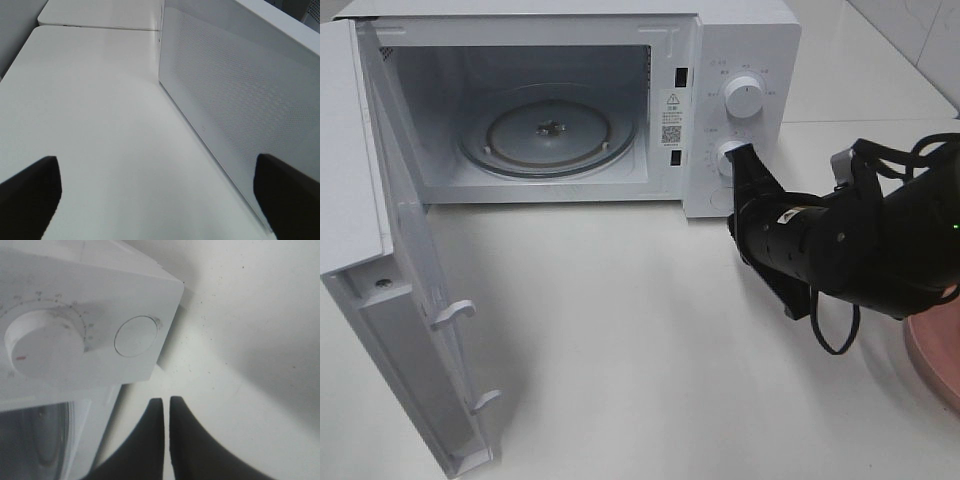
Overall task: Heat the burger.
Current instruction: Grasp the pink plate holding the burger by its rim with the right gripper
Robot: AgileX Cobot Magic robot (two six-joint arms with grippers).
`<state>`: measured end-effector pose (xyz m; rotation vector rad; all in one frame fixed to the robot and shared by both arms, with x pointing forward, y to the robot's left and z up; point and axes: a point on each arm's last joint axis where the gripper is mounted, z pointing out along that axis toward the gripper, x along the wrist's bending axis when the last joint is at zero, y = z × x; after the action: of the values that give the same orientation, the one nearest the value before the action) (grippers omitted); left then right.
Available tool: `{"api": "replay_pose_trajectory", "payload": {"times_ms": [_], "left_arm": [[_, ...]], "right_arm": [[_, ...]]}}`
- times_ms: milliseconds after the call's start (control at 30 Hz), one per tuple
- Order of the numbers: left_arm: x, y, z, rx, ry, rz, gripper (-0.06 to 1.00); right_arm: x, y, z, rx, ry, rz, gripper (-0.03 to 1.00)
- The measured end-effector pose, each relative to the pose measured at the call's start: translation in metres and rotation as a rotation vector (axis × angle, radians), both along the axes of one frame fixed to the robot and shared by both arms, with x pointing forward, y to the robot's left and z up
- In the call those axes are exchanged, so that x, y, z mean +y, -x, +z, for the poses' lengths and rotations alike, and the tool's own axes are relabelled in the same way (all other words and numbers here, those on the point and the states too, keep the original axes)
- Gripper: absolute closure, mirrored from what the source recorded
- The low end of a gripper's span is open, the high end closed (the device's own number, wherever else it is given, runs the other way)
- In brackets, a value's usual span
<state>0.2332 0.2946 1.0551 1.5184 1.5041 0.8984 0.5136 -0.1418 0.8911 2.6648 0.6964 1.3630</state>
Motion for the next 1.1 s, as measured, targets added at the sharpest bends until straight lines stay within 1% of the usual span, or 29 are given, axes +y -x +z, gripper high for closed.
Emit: {"api": "replay_pose_trajectory", "payload": {"times_ms": [67,100,167,267,333,367,400,433,467,500,533,567,600,633,667,700,767,800,867,900,967,1000,1033,1100], "left_arm": [[0.0,0.0,0.0,0.0,0.0,0.0,-0.04],[0.0,0.0,0.0,0.0,0.0,0.0,-0.04],[0.0,0.0,0.0,0.0,0.0,0.0,-0.04],[0.0,0.0,0.0,0.0,0.0,0.0,-0.04],[0.0,0.0,0.0,0.0,0.0,0.0,-0.04],[0.0,0.0,0.0,0.0,0.0,0.0,-0.04],[0.0,0.0,0.0,0.0,0.0,0.0,-0.04],[0.0,0.0,0.0,0.0,0.0,0.0,-0.04],[0.0,0.0,0.0,0.0,0.0,0.0,-0.04],[0.0,0.0,0.0,0.0,0.0,0.0,-0.04],[0.0,0.0,0.0,0.0,0.0,0.0,-0.04],[0.0,0.0,0.0,0.0,0.0,0.0,-0.04],[0.0,0.0,0.0,0.0,0.0,0.0,-0.04],[0.0,0.0,0.0,0.0,0.0,0.0,-0.04],[0.0,0.0,0.0,0.0,0.0,0.0,-0.04],[0.0,0.0,0.0,0.0,0.0,0.0,-0.04],[0.0,0.0,0.0,0.0,0.0,0.0,-0.04],[0.0,0.0,0.0,0.0,0.0,0.0,-0.04],[0.0,0.0,0.0,0.0,0.0,0.0,-0.04],[0.0,0.0,0.0,0.0,0.0,0.0,-0.04],[0.0,0.0,0.0,0.0,0.0,0.0,-0.04],[0.0,0.0,0.0,0.0,0.0,0.0,-0.04],[0.0,0.0,0.0,0.0,0.0,0.0,-0.04],[0.0,0.0,0.0,0.0,0.0,0.0,-0.04]], "right_arm": [[-0.003,0.012,0.008,0.016,0.11,0.141,0.94],[-0.003,0.012,0.008,0.016,0.11,0.141,0.94],[-0.005,0.021,0.012,0.031,0.18,0.234,0.93],[-0.006,0.024,0.014,0.036,0.202,0.265,0.93],[-0.005,0.031,0.021,0.041,0.287,0.398,0.92],[-0.005,0.031,0.021,0.041,0.287,0.398,0.92],[-0.005,0.033,0.023,0.041,0.311,0.438,0.92],[-0.004,0.037,0.027,0.043,0.351,0.513,0.91],[-0.004,0.037,0.027,0.043,0.351,0.513,0.91],[-0.003,0.041,0.03,0.05,0.387,0.593,0.91],[-0.003,0.041,0.03,0.05,0.387,0.593,0.91],[-0.003,0.044,0.032,0.056,0.404,0.638,0.91],[-0.002,0.048,0.034,0.063,0.429,0.712,0.9],[-0.002,0.048,0.034,0.063,0.429,0.712,0.9],[-0.002,0.051,0.036,0.069,0.44,0.75,0.9],[-0.002,0.051,0.036,0.069,0.44,0.75,0.9],[-0.005,0.059,0.039,0.104,0.474,0.882,0.89],[-0.005,0.059,0.039,0.104,0.474,0.882,0.89],[-0.011,0.062,0.044,0.133,0.508,0.964,0.89],[-0.011,0.062,0.044,0.133,0.508,0.964,0.89],[-0.017,0.063,0.051,0.155,0.55,1.024,0.88],[-0.017,0.063,0.051,0.155,0.55,1.024,0.88],[-0.022,0.065,0.056,0.175,0.581,1.058,0.88],[-0.023,0.067,0.058,0.18,0.591,1.068,0.87]]}}
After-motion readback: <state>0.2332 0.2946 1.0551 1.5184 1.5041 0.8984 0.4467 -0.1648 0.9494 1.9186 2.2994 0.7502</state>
